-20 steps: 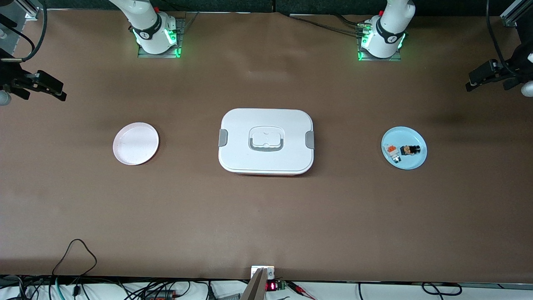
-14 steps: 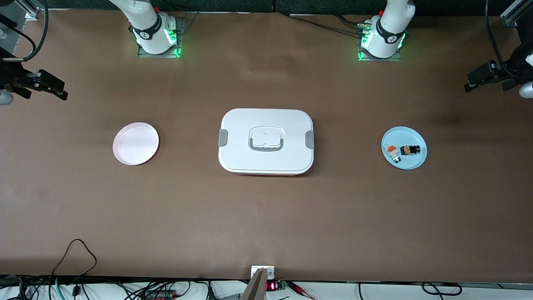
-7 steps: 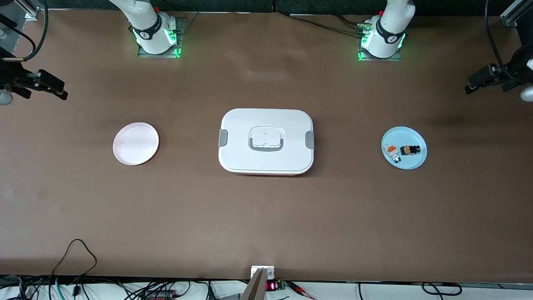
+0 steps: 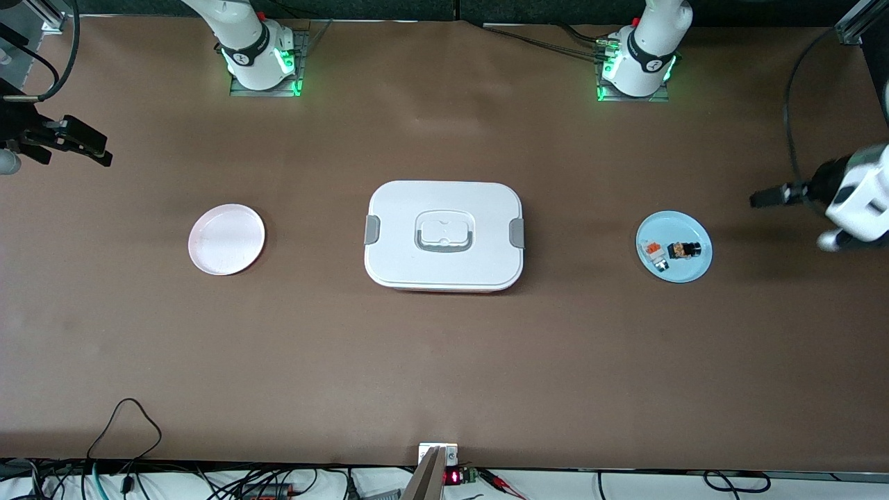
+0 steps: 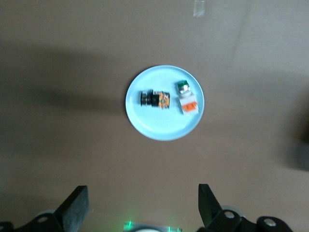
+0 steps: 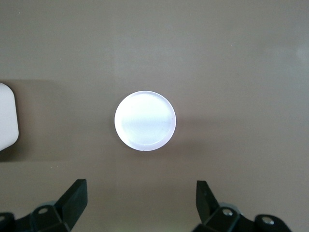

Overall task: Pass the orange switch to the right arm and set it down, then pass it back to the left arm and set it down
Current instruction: 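Reach the left gripper down to the black-orange switch on the blue plate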

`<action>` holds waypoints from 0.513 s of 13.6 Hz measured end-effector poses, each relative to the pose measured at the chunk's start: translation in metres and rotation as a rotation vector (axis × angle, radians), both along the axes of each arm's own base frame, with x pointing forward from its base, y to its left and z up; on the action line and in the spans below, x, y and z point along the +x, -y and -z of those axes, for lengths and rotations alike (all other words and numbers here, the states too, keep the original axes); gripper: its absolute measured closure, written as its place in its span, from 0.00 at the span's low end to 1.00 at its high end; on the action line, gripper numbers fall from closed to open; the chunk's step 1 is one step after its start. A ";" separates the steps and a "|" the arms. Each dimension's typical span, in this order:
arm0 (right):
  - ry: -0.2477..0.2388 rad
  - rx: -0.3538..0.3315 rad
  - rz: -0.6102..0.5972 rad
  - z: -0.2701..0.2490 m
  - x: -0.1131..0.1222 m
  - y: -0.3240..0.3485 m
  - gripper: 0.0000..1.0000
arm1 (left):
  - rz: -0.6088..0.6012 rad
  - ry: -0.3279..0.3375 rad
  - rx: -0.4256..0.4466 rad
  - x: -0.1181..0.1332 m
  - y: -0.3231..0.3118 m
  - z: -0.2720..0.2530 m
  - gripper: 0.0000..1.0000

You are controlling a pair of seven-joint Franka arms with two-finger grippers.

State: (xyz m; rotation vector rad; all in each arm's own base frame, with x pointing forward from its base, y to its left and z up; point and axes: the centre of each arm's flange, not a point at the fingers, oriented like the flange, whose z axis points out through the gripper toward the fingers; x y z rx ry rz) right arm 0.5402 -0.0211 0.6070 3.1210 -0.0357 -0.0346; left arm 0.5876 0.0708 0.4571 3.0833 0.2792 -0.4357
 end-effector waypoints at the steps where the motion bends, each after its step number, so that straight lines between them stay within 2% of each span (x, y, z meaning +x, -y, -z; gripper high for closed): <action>1: 0.000 0.000 0.000 0.000 0.000 0.000 0.00 | 0.000 0.001 0.000 0.005 -0.001 0.029 0.00; 7: 0.000 0.000 0.000 0.000 0.000 0.000 0.00 | 0.013 -0.013 0.020 0.016 -0.006 0.170 0.00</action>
